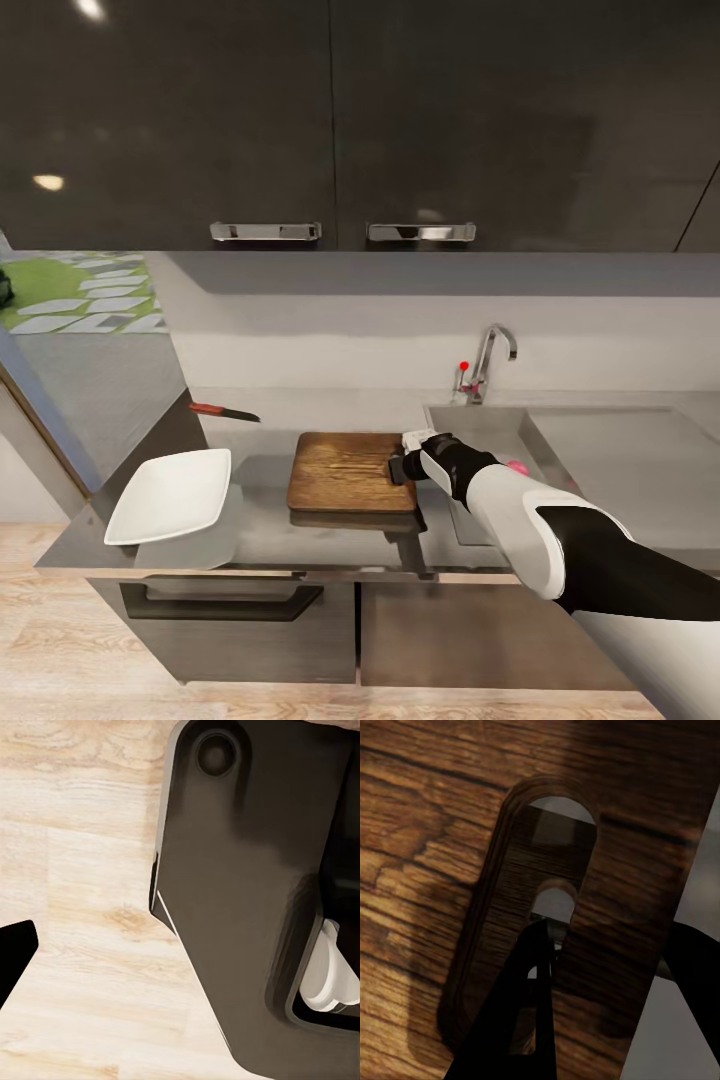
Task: In the kitchen, take the Vidalia onion out of the sink, dice it on the chopping board with the paring knife, put the diced onion into the bowl on the countertop, then place both the paring knife and the chopping board into the sink.
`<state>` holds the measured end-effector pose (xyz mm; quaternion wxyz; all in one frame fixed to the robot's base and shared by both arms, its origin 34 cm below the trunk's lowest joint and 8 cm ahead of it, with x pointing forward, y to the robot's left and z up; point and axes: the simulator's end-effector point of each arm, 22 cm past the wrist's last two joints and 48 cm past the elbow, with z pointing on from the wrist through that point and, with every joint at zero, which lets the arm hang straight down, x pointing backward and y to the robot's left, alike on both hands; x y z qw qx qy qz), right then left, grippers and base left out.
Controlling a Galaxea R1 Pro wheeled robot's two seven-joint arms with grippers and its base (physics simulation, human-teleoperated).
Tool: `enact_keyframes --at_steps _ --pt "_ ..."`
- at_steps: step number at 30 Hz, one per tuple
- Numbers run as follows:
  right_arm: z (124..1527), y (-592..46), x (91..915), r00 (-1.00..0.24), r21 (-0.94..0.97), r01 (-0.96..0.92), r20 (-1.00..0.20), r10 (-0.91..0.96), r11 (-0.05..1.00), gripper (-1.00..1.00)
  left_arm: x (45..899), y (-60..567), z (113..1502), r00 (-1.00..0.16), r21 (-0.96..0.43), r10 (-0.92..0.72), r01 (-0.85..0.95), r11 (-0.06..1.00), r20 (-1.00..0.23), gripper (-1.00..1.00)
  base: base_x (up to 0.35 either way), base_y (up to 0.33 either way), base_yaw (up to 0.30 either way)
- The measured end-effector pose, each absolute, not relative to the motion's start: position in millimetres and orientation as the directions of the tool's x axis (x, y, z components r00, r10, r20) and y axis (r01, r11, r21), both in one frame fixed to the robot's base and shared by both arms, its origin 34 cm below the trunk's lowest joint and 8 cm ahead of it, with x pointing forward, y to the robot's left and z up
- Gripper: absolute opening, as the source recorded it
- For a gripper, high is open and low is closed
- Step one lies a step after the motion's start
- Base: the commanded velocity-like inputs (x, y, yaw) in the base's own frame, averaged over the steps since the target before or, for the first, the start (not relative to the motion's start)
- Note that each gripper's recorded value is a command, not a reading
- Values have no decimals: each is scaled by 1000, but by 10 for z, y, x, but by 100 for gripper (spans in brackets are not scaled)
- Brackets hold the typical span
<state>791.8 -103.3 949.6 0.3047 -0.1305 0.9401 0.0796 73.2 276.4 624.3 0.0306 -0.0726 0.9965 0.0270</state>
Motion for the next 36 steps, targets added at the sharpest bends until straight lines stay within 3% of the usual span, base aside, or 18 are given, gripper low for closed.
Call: enact_keyframes --at_steps 36 --pt "9495 -1039 7919 -780 66 -295 -594 -200 953 -100 732 2764 6243 -988 49 -143 -146 988 -65 100 19 -23 0"
